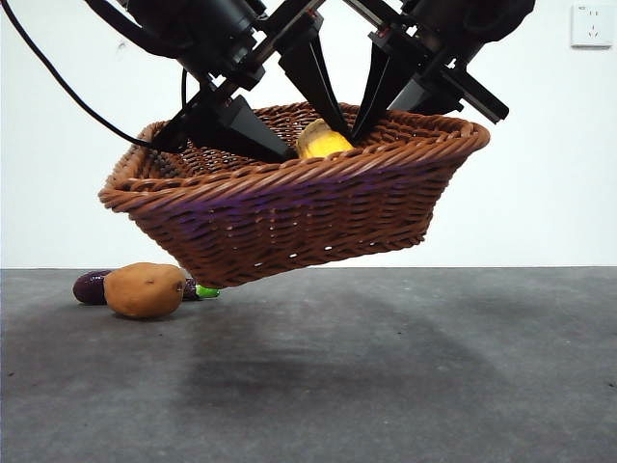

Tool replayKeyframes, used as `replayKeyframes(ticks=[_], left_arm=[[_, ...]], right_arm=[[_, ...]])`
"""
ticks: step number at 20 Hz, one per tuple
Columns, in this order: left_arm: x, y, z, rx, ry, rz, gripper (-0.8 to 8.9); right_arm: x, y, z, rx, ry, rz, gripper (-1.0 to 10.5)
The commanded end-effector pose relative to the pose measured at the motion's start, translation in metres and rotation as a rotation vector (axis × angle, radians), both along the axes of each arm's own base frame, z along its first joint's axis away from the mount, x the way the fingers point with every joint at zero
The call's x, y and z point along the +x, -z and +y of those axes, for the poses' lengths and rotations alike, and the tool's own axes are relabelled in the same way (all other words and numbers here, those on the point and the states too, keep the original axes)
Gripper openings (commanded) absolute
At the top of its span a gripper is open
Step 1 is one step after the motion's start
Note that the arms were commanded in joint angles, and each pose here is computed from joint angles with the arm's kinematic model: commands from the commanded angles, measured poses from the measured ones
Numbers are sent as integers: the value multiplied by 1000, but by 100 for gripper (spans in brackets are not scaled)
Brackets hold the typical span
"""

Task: Help me put the vegetables on the table into the basket

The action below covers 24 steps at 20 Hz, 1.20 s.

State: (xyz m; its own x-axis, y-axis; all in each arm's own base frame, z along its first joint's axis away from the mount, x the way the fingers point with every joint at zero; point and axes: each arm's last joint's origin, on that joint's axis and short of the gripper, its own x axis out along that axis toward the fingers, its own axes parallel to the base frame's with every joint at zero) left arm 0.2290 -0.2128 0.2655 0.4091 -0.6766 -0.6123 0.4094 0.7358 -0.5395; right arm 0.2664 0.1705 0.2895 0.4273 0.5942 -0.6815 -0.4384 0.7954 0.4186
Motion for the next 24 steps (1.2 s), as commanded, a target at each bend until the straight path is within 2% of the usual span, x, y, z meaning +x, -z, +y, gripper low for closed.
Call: replayKeyframes(ticks=[1, 6, 10, 13, 15, 20, 24], left_arm=[[0, 3, -1, -14, 24, 27, 511], [-3, 3, 2, 12, 68, 24, 511], [-18, -25, 33, 53, 68, -50, 511], [-33, -55, 76, 103, -69, -166, 511], [-37, -65, 99, 110, -139, -193, 511], [-18, -60, 131, 144, -318, -146, 504], [17, -37, 139, 142, -430, -27, 506]], right_arm=[[1, 2, 1, 14, -6, -3, -8], [1, 2, 1, 10, -6, 3, -8], [3, -1, -4, 9, 7, -17, -8], [6, -10, -21, 15, 54, -39, -8], [6, -15, -32, 10, 75, -50, -8], [-1, -21, -57, -57, 85, -58, -8], [-8, -33, -67, -59, 88, -108, -8]])
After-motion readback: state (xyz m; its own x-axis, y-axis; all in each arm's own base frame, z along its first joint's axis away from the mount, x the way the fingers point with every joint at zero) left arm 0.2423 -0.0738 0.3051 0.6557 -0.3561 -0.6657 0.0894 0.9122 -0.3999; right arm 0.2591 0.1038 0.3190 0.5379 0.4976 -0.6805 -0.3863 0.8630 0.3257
